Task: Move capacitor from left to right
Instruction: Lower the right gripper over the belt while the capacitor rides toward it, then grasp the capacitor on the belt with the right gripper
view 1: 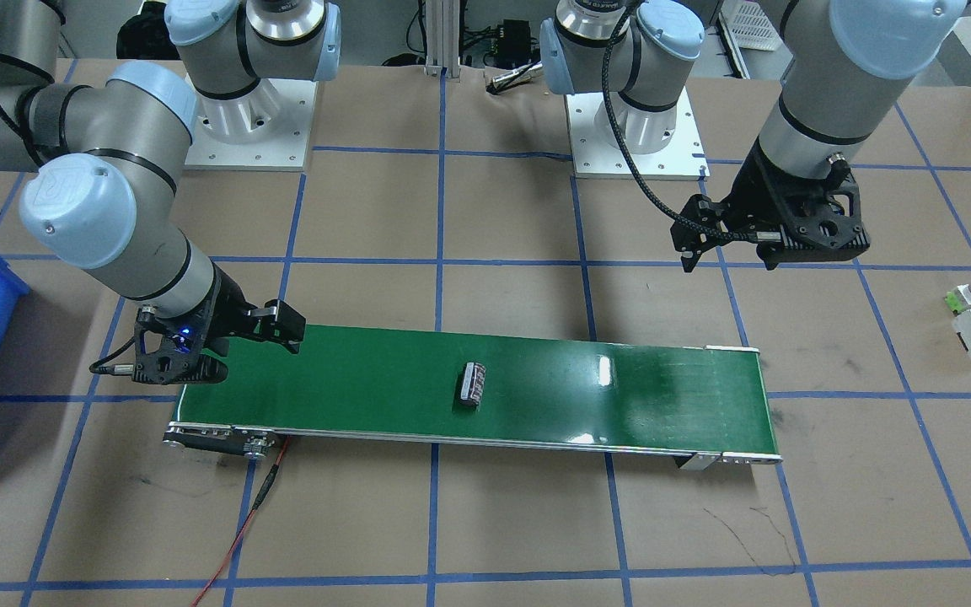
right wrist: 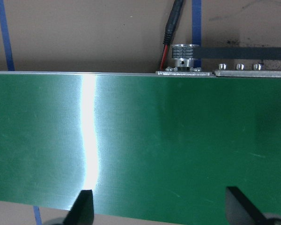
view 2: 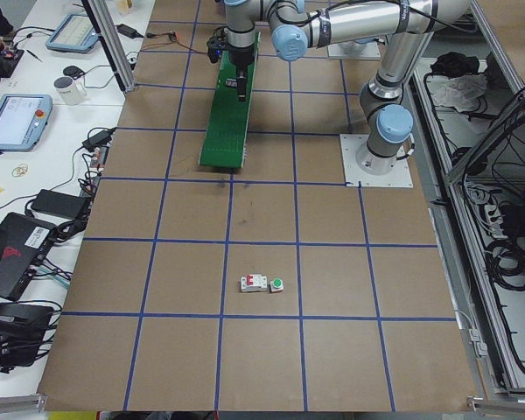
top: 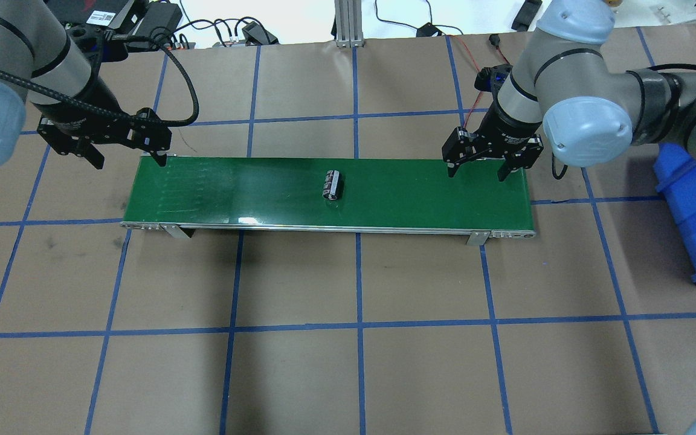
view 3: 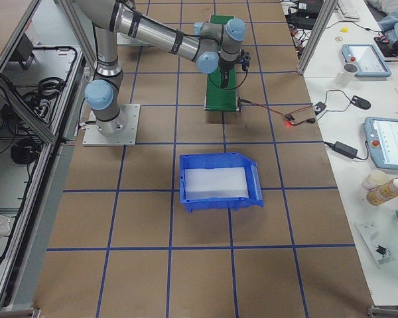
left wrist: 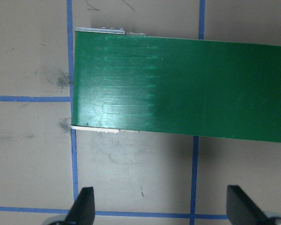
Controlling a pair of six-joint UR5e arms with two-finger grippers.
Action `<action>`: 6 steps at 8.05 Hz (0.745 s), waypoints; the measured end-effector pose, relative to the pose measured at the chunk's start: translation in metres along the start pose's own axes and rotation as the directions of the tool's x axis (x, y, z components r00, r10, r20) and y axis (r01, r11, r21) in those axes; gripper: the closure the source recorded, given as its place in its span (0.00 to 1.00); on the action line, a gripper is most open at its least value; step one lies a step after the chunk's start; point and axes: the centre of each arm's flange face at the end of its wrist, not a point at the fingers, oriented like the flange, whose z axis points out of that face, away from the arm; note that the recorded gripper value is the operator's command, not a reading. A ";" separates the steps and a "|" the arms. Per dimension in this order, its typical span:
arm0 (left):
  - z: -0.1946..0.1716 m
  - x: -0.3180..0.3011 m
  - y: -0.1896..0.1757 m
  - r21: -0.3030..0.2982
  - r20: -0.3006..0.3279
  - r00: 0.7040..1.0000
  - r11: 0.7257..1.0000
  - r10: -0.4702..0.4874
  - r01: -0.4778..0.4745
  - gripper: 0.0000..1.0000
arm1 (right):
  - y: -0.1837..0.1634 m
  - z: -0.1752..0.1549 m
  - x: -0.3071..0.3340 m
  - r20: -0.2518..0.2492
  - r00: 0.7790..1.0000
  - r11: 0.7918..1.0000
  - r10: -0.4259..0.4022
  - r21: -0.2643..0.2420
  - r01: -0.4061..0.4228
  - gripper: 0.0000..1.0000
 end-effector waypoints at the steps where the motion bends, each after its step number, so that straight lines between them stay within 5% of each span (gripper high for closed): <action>1: 0.000 0.000 0.000 -0.001 0.000 1.000 1.000 0.000 0.000 0.00 | 0.000 0.002 0.000 0.001 1.000 1.000 0.001 -0.003 -0.001 0.00; 6: 0.000 0.000 0.002 -0.003 0.006 1.000 1.000 0.001 -0.001 0.00 | 0.001 0.005 -0.007 0.005 0.998 0.998 0.064 -0.008 -0.064 0.00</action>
